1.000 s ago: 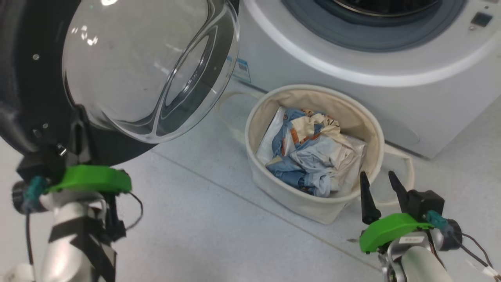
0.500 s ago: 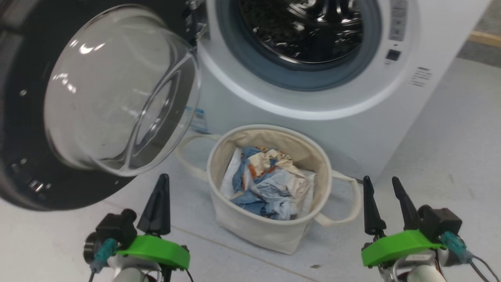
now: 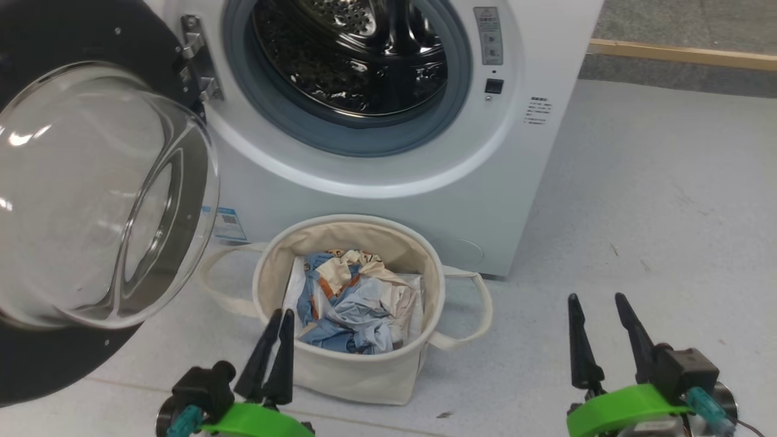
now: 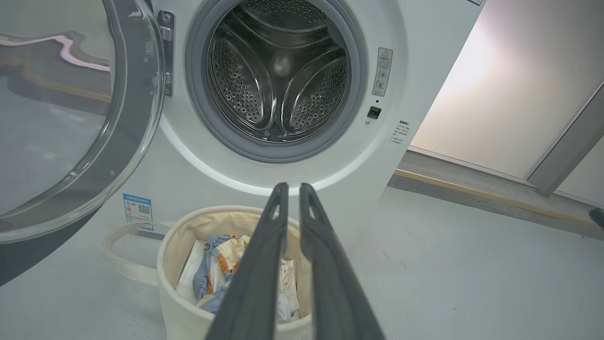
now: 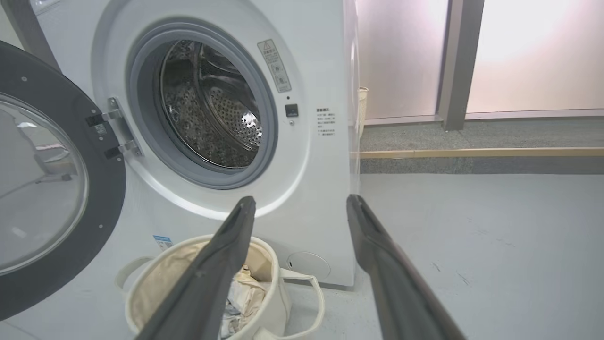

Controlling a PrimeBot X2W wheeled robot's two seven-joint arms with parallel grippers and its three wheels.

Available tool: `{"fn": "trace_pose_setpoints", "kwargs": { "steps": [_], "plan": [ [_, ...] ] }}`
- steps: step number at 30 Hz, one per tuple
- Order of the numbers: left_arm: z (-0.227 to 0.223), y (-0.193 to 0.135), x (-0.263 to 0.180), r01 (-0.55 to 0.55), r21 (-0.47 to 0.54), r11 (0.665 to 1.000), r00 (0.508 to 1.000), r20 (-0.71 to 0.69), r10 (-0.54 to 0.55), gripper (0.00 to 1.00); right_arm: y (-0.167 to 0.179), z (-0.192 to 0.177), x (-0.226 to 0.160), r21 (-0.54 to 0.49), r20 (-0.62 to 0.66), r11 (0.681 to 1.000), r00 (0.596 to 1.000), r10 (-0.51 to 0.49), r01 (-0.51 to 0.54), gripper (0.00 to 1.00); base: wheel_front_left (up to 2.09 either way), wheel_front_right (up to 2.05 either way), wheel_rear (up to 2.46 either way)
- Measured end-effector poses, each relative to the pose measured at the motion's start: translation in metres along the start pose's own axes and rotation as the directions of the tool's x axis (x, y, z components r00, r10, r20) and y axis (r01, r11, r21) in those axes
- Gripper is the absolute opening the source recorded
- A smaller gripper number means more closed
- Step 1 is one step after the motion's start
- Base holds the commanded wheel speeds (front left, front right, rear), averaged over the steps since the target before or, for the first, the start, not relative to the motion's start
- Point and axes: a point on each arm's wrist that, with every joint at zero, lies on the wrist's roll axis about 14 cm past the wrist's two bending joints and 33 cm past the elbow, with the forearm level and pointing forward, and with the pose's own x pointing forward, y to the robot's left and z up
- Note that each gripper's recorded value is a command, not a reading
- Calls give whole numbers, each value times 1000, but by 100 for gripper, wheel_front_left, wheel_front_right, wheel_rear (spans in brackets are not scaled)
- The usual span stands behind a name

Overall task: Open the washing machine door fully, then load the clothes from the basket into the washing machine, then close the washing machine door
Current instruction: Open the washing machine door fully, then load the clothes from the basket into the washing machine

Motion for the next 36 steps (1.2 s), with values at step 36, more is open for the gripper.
{"fn": "trace_pose_setpoints", "kwargs": {
  "steps": [36],
  "plan": [
    [-20, 0, 0, -24, 23, 999, 998, -61, 26, 100, -22, -26, -14, -13, -87, 997, 994, -71, 70, 100, 1, -1, 0]
  ]
}}
